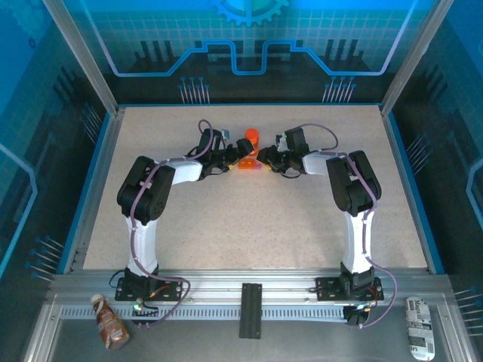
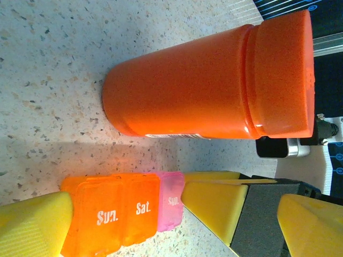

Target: Sort the pills into containers

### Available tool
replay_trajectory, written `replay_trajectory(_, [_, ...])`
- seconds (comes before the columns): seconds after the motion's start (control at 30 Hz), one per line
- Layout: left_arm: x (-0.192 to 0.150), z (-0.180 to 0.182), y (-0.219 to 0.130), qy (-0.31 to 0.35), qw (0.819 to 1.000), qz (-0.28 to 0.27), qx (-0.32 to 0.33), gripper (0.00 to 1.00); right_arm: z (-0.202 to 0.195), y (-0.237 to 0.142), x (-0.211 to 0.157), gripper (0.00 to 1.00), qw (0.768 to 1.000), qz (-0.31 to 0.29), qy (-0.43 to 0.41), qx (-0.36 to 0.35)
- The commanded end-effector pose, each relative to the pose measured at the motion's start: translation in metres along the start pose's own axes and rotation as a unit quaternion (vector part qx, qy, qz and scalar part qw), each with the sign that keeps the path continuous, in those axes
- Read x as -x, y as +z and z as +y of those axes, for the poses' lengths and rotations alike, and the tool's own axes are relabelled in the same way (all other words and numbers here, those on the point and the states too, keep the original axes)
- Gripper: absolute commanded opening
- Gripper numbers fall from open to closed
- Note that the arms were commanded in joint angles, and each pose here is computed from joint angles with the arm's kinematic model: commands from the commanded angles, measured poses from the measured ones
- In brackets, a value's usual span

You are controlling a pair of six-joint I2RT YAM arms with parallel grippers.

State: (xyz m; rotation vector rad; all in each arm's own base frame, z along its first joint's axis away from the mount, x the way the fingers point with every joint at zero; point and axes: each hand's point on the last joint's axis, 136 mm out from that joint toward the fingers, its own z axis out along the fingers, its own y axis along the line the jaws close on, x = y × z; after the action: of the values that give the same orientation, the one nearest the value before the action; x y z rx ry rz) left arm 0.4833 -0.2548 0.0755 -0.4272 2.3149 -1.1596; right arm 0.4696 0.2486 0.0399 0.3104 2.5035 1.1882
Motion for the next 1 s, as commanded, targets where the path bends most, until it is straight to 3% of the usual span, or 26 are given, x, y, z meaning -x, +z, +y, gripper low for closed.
replay_trajectory(0.0, [-0.004,-0.011,0.008,0.007,1.000,0.005,-0.013,0.99,0.009,0.005,-0.007,0.41,1.000,0.009,-0.007,0.012])
replay_trajectory(0.97, [-0.041,-0.023,-0.015,0.020,0.999,0.018,-0.020,0.99,0.021,-0.010,-0.062,0.43,0.999,0.025,-0.018,0.020])
